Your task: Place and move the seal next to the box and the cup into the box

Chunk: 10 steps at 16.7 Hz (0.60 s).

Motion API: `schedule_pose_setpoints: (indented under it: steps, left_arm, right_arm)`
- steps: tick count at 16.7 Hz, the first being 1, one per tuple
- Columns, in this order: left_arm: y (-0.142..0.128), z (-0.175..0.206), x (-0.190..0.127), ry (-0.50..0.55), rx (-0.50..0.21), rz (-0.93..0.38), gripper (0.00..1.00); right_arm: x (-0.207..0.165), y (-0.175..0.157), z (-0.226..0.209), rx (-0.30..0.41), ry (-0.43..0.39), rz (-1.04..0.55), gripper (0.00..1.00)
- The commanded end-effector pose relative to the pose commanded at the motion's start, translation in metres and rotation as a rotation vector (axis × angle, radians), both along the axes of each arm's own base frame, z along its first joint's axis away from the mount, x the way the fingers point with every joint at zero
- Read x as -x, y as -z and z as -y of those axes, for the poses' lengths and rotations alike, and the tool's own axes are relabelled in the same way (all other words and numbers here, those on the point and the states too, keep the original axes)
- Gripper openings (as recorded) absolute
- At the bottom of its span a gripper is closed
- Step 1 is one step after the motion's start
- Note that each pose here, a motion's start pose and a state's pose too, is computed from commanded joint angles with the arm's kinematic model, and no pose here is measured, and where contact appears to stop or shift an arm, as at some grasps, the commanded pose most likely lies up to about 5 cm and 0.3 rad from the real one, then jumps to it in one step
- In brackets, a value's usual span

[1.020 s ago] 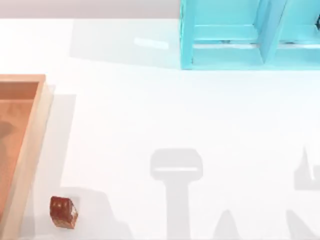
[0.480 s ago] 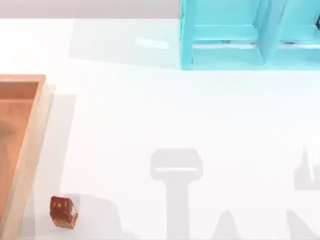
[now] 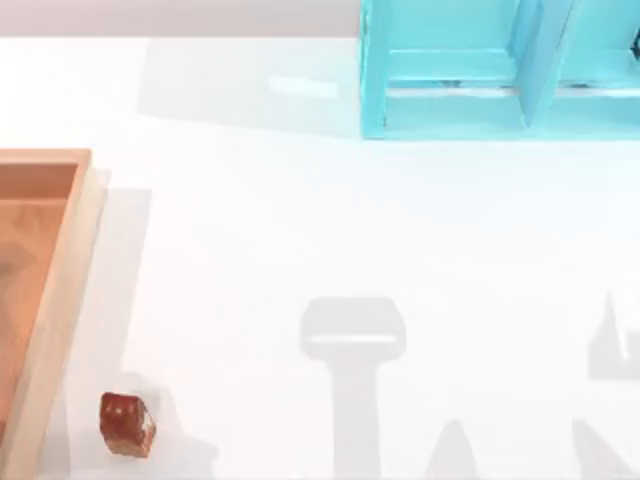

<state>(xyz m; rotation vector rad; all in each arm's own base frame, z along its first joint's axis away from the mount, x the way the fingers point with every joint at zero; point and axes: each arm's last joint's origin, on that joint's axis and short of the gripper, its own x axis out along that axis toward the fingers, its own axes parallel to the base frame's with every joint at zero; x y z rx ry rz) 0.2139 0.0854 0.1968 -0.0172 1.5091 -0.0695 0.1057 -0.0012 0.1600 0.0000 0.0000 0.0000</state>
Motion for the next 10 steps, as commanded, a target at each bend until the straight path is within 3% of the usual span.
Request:
schedule_pose_setpoints:
  steps: [4,8,10]
  left_arm:
    - [0.021,-0.005,-0.005,-0.008,0.031,-0.04,0.0]
    - [0.021,-0.004,-0.005,-0.008,0.031,-0.041,0.0]
    - [0.021,-0.004,-0.005,-0.008,0.031,-0.041,0.15]
  right_arm:
    - [0.0,0.0,0.0,0.0,0.0,0.0,1.0]
    - [0.0,0.0,0.0,0.0,0.0,0.0,1.0]
    - [0.0,0.0,0.0,0.0,0.0,0.0,1.0]
